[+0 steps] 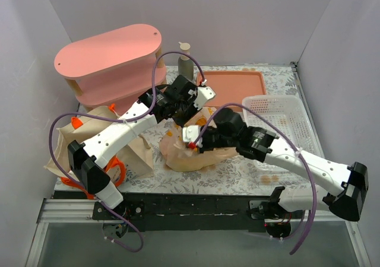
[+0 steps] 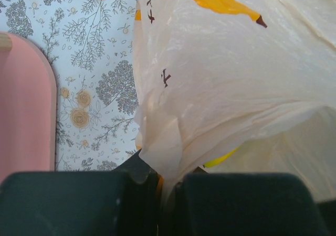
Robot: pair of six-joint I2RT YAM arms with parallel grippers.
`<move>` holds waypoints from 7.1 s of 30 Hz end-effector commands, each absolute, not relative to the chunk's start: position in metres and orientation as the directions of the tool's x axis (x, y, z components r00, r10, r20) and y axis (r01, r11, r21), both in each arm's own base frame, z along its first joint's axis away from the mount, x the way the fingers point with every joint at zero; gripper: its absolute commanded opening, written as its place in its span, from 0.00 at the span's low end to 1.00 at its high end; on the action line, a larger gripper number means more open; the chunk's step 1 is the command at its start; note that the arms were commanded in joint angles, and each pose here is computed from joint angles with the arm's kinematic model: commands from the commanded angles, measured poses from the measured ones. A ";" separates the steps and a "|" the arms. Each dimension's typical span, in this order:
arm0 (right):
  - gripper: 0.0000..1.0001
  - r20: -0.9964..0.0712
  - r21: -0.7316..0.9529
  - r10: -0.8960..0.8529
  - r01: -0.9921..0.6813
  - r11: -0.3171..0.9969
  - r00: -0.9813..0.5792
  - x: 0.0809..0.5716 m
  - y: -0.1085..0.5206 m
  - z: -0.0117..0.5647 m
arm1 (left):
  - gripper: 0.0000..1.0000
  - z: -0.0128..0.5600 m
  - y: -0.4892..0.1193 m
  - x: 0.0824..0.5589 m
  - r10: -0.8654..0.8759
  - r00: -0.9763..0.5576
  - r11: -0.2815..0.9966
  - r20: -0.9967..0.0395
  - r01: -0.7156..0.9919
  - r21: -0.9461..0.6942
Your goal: Untie the knot of the grocery bags and take out the mixed food
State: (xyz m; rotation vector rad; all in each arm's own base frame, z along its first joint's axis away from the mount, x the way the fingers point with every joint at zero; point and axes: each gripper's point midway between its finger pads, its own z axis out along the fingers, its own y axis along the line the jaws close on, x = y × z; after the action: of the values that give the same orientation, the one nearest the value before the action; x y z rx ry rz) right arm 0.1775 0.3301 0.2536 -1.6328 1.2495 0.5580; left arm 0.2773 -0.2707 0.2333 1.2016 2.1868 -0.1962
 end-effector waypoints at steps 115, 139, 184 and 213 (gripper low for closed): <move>0.01 -0.903 -0.353 -0.261 -0.936 -0.007 0.342 0.145 0.306 0.367 | 0.70 0.158 -0.150 0.201 0.759 -0.490 0.593 -0.429 0.793 0.142; 0.01 -0.941 0.311 0.055 -0.793 0.523 -0.333 0.265 0.188 0.376 | 0.70 0.188 -0.200 0.227 0.761 -0.390 0.501 -0.519 0.861 0.088; 0.01 -0.659 0.752 -0.280 -0.611 -0.246 -0.698 0.091 0.226 0.365 | 0.00 0.276 -0.180 0.316 0.571 -0.400 0.791 -0.717 0.503 0.349; 0.01 -0.960 0.131 0.046 -0.297 0.946 -0.277 0.379 0.031 0.392 | 0.00 0.244 -0.199 0.284 0.596 -0.427 0.718 -0.680 0.664 0.212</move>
State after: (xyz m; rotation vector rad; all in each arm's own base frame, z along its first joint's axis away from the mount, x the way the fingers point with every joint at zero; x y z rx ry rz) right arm 0.3591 0.1074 0.4506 -0.4517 1.6652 0.8528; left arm 0.2921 -0.1928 0.2326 0.9400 2.1740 -0.0198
